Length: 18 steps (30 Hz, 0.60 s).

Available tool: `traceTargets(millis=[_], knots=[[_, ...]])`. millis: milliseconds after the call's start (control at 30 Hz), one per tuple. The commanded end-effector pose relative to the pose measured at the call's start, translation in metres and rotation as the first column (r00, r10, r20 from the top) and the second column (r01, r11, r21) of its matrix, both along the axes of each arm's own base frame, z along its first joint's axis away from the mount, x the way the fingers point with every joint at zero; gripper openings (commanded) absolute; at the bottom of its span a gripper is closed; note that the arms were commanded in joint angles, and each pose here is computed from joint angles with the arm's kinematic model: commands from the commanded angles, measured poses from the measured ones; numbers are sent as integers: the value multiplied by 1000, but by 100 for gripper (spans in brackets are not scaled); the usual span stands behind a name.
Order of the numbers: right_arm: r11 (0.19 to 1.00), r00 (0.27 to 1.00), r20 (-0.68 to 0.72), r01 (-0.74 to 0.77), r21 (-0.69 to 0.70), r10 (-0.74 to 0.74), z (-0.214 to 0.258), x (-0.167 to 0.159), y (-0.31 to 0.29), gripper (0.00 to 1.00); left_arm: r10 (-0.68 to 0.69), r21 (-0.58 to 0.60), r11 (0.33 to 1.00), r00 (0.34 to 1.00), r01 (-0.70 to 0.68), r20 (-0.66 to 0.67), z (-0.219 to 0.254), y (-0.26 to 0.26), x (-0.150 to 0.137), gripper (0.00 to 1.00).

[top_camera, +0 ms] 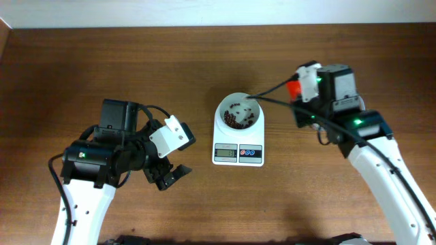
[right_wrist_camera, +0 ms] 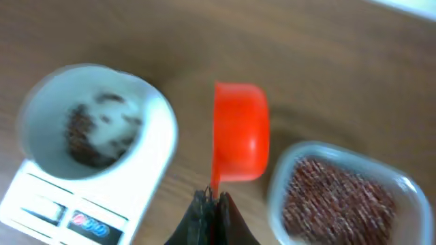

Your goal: Scoop and weigh 50g on scale

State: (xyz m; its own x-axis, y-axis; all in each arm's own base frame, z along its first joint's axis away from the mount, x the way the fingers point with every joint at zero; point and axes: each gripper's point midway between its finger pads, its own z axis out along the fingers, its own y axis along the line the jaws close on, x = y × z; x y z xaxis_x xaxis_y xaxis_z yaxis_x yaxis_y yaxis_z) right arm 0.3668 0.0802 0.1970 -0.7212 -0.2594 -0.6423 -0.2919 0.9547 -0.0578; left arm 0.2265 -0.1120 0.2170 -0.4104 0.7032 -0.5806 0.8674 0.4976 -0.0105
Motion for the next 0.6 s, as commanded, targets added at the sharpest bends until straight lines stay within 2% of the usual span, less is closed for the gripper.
traceTargets(millis=[0, 133, 367, 567], knots=[[991, 992, -16, 121, -47, -122, 2, -2, -39, 4, -16, -15, 1000, 999, 16, 34, 10, -2, 1, 99], [966, 969, -71, 225, -126, -235, -11, -10, -77, 4, -16, -14, 1000, 999, 16, 34, 10, -2, 1, 99], [948, 938, -186, 260, -184, -294, -53, -8, -96, 4, -16, -15, 1000, 999, 16, 34, 10, -2, 1, 99], [878, 859, -245, 374, -298, -449, -92, -8, -119, 4, -16, -15, 1000, 999, 16, 34, 10, -2, 1, 99]])
